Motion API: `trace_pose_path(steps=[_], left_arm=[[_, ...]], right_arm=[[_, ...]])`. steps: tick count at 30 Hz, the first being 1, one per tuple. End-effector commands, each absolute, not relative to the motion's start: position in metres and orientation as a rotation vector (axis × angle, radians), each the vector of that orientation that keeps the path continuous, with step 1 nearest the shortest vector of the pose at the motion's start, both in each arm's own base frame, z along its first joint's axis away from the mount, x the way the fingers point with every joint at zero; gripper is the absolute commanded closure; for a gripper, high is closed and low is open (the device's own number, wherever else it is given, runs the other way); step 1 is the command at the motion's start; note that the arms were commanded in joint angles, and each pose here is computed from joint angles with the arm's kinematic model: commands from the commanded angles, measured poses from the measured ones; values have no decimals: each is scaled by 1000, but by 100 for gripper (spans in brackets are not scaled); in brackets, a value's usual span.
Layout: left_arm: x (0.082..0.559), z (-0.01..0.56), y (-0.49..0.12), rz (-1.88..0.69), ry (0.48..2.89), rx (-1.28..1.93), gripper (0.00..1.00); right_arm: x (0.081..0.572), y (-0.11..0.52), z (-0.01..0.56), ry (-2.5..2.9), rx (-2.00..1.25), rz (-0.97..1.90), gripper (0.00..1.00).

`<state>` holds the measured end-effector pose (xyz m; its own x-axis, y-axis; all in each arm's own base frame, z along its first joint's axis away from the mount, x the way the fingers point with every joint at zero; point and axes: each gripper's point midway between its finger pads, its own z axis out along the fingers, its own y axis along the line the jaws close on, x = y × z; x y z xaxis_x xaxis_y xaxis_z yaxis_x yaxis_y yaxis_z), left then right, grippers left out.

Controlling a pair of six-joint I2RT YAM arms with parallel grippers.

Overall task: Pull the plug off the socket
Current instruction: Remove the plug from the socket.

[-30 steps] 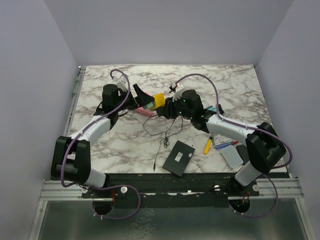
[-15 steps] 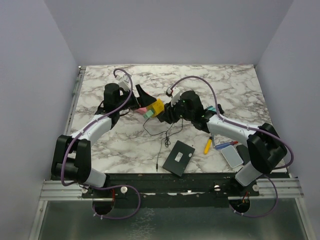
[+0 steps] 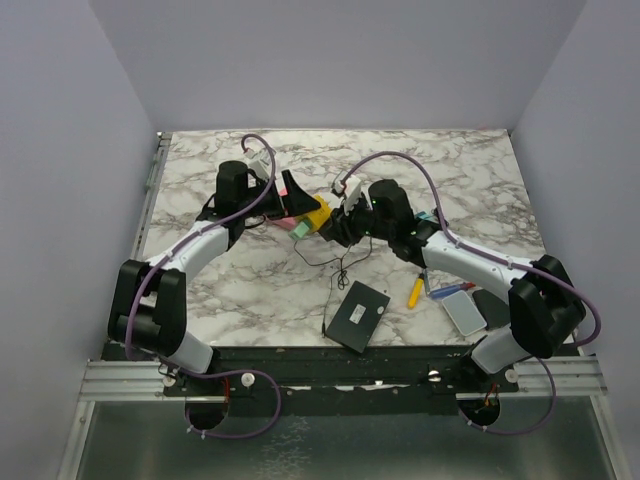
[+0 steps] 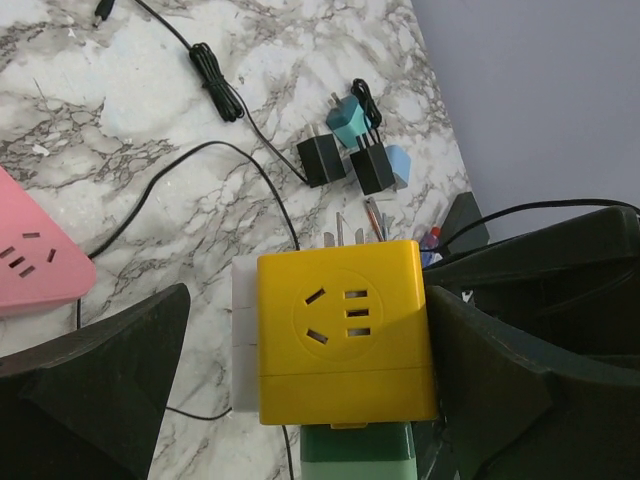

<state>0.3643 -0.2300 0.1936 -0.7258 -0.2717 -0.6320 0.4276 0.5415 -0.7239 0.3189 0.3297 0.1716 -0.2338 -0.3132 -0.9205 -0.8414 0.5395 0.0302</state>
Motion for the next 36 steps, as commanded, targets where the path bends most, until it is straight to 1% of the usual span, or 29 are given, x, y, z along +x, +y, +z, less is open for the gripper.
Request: trace_pose_path(steps=[1,8,12,16,21,29,36], left_arm=[[356,189,-239,-1302,2089,178,1],[354,184,-242,-1331,2112,162,1],[357,176,-239,-1307,2138,119,1],[358,172,-239,-1294,2151,108,1],[354,173,-244,-1311,2154,131,1],[352,193,-245,-1281,2079,210,1],[356,229,-229,-1083,1926,290,1]], right_arm=[[320,333,208,1636,-1023,622,100],[328,328,212,1612,-1025,519,100],[326,328,217,1589,-1017,501,100],[321,327,223,1569,-994,510,100],[310,332,228,1549,-954,601,100],[317,337,193,1726,-927,616,100],[309,336,173,1872,-880,668,100]])
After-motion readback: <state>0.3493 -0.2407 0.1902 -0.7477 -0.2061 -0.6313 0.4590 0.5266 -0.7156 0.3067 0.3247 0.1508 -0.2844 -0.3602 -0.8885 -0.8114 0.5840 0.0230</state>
